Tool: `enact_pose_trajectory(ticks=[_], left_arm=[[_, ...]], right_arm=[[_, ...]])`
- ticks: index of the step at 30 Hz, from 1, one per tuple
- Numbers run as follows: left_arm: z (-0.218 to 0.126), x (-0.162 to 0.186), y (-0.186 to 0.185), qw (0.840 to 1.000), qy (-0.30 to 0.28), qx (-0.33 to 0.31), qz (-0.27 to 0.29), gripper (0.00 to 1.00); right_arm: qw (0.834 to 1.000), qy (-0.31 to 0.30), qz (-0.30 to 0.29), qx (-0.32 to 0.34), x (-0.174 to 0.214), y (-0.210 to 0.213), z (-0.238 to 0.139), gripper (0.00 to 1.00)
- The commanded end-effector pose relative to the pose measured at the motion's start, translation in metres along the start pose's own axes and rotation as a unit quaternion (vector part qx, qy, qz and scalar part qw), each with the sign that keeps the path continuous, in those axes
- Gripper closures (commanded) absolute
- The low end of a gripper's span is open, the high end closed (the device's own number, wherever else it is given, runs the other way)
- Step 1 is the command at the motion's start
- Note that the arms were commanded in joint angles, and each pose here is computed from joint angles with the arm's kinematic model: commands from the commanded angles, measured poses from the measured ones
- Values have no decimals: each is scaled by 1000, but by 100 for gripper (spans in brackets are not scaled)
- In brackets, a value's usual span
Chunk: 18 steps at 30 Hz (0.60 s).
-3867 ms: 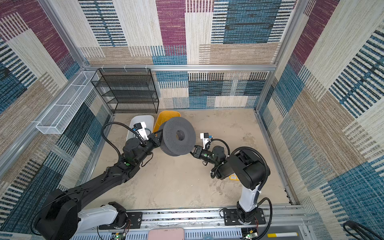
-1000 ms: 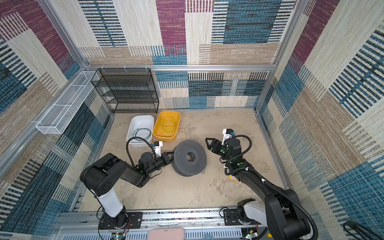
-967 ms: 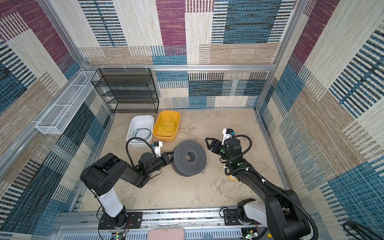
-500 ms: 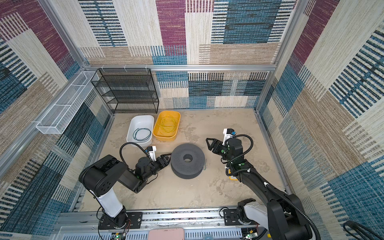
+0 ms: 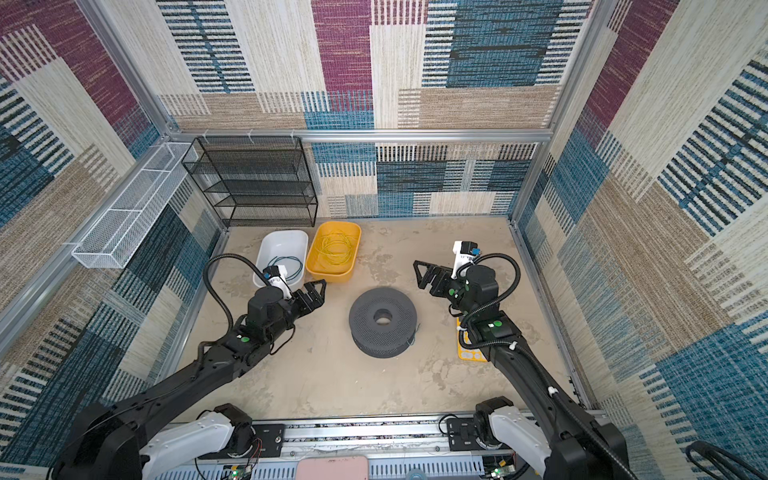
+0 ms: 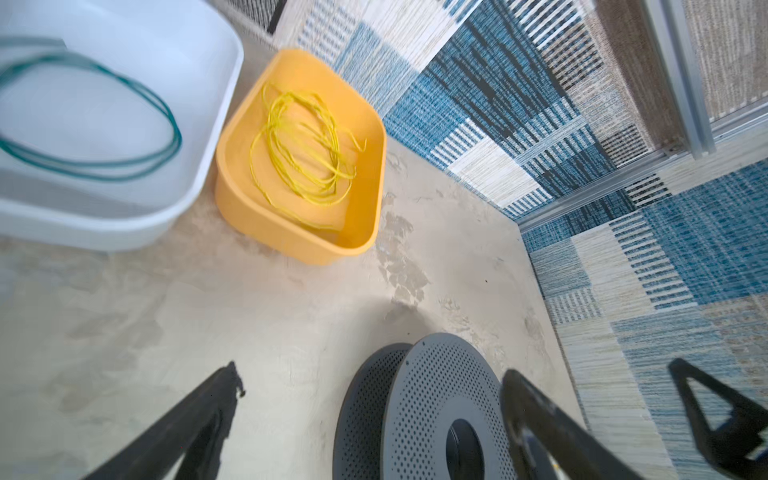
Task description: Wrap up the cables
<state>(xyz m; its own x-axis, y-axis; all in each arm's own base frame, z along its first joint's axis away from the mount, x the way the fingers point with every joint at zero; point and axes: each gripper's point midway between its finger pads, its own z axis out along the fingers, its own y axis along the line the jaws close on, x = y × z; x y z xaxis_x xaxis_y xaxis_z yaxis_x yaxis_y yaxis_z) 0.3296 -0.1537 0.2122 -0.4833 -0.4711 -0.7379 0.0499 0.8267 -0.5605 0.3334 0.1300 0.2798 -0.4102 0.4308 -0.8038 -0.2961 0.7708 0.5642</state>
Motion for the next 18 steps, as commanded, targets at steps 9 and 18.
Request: enact_pose_trajectory(ticks=[9,18], left_arm=[[-59,-60,48,951,-59,-204,224,0],[-30,-42,108,883,-185,-239,361,0]], right_arm=[[965,-96,-231,77,-41,-5,-38,1],[898,-200,-366,144,-10,-58,-43,1]])
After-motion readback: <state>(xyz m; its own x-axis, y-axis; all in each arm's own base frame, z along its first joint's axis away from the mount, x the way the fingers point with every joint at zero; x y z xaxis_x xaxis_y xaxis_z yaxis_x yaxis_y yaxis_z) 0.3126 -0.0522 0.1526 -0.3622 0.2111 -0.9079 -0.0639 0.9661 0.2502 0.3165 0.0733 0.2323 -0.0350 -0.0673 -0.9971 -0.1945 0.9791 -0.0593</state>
